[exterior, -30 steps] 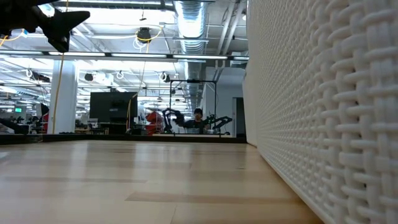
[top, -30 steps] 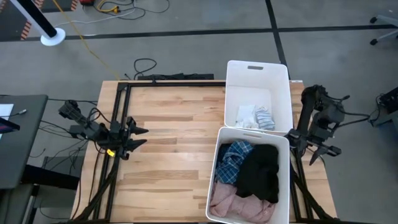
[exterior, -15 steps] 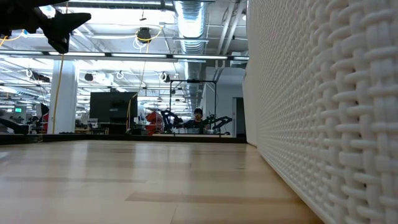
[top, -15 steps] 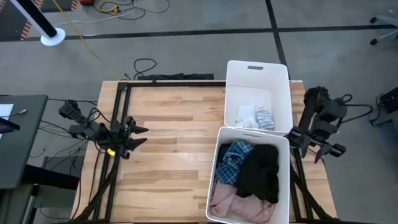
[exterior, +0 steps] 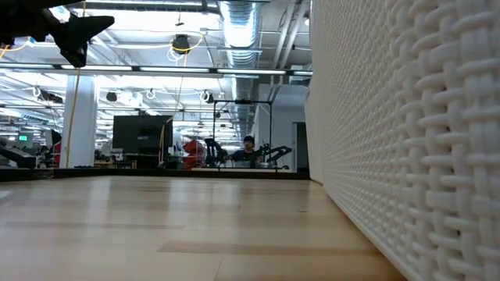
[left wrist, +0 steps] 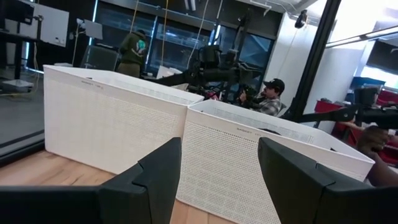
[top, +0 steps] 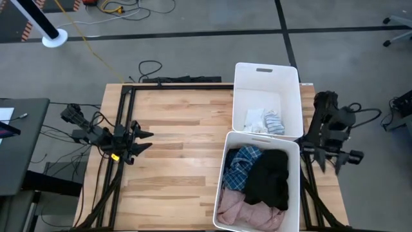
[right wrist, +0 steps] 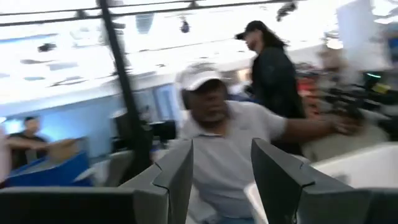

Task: Sort clothes
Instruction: Return to Home Position

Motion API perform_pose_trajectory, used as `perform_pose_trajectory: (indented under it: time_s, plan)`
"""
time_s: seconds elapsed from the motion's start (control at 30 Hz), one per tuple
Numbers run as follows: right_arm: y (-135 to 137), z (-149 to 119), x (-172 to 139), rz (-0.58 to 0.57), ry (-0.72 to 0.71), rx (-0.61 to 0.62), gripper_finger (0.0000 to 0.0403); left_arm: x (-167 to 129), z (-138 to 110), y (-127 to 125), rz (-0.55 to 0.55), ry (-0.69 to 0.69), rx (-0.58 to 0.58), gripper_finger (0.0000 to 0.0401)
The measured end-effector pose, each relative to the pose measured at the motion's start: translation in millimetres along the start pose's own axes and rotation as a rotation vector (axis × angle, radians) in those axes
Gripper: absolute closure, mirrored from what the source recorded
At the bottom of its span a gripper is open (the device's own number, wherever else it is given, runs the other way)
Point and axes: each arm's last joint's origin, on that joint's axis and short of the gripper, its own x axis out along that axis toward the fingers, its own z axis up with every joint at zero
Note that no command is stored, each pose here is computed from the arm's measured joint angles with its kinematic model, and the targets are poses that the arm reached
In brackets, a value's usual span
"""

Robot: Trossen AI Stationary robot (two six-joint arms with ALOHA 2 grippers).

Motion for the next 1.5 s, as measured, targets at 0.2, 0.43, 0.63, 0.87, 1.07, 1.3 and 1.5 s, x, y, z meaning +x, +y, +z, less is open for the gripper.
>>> perform_pose_trajectory:
  time_s: [0.2, 0.43, 0.63, 0.87, 1.07, 1.3, 1.5]
  plan:
    - [0.8, -17.3, 4.3, 0.151, 0.068, -0.074, 0.0226, 0.0, 0.0, 0.0, 0.000, 0.000, 0.002, 0.0192]
    - [4.7, -23.4, 5.8, 0.251, 0.042, -0.099, 0.0226, 0.0, -0.1, 0.0, 0.000, 0.001, -0.001, 0.0192]
    - [3.5, -40.3, 9.5, 0.281, 0.034, -0.125, 0.0226, -0.1, -5.2, 0.3, -0.002, 0.047, -0.010, 0.0192]
    - [1.8, -61.2, 10.8, 0.309, 0.109, -0.148, 0.0226, -0.2, -7.5, 0.2, -0.014, 0.067, 0.009, 0.0192]
    - [1.2, -67.2, 11.2, 0.325, 0.055, -0.244, 0.0226, -0.3, -7.2, -1.6, -0.076, 0.070, 0.025, 0.0192]
    - [-1.1, -77.1, 11.0, 0.318, 0.133, -0.277, 0.0226, -0.2, -3.4, -3.4, -0.126, 0.035, 0.091, 0.0192]
    - [-1.5, -78.8, 10.9, 0.321, 0.142, -0.328, 0.0226, -0.4, -6.5, -3.0, -0.125, 0.062, 0.118, 0.0192]
